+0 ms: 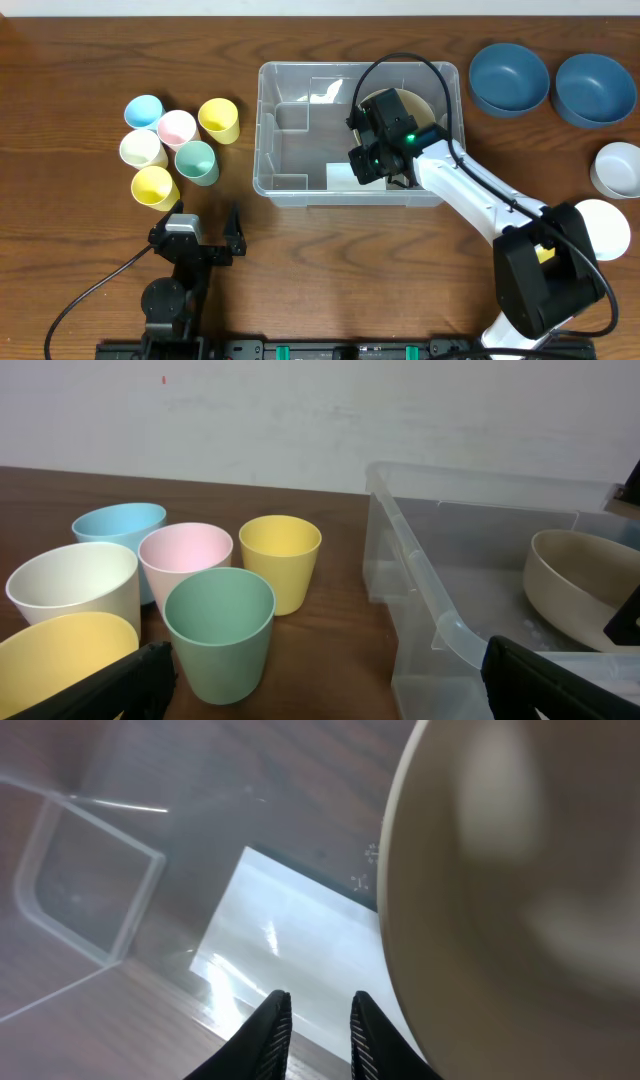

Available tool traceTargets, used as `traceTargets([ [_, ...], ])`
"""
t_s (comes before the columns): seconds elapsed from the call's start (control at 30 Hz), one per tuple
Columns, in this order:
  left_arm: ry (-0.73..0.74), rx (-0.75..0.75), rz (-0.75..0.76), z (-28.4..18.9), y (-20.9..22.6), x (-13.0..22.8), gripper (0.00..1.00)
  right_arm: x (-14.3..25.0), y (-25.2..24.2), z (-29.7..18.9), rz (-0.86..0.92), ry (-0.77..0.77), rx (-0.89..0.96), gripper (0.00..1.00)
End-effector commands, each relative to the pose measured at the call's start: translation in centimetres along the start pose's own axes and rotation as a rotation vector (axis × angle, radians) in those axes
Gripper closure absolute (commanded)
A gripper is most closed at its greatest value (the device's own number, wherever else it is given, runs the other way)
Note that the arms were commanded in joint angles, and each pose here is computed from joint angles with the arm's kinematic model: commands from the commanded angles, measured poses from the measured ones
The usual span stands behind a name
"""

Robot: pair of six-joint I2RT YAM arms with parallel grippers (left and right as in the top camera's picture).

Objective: Pack container
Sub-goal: 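Lower the cream bowl into the bin's right side and release it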

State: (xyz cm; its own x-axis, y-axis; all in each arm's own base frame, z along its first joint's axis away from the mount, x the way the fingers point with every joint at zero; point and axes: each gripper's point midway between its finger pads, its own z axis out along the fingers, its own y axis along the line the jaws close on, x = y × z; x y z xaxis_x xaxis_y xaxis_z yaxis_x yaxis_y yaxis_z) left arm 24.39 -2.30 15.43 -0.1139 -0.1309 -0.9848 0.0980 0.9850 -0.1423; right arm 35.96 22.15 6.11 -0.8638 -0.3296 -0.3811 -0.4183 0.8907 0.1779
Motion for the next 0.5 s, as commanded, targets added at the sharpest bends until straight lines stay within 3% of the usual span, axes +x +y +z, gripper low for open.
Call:
traceTargets([
  [0.0, 0.047, 0.003, 0.014, 0.1, 0.0, 1.6, 0.02, -0.5, -0.8, 0.1, -0.017, -0.013, 0.053, 0.78],
  [0.47, 0.047, 0.003, 0.014, 0.1, 0.0, 1.6, 0.02, -1.9, -3.6, -0.3, -0.022, -0.069, 0.131, 0.77],
])
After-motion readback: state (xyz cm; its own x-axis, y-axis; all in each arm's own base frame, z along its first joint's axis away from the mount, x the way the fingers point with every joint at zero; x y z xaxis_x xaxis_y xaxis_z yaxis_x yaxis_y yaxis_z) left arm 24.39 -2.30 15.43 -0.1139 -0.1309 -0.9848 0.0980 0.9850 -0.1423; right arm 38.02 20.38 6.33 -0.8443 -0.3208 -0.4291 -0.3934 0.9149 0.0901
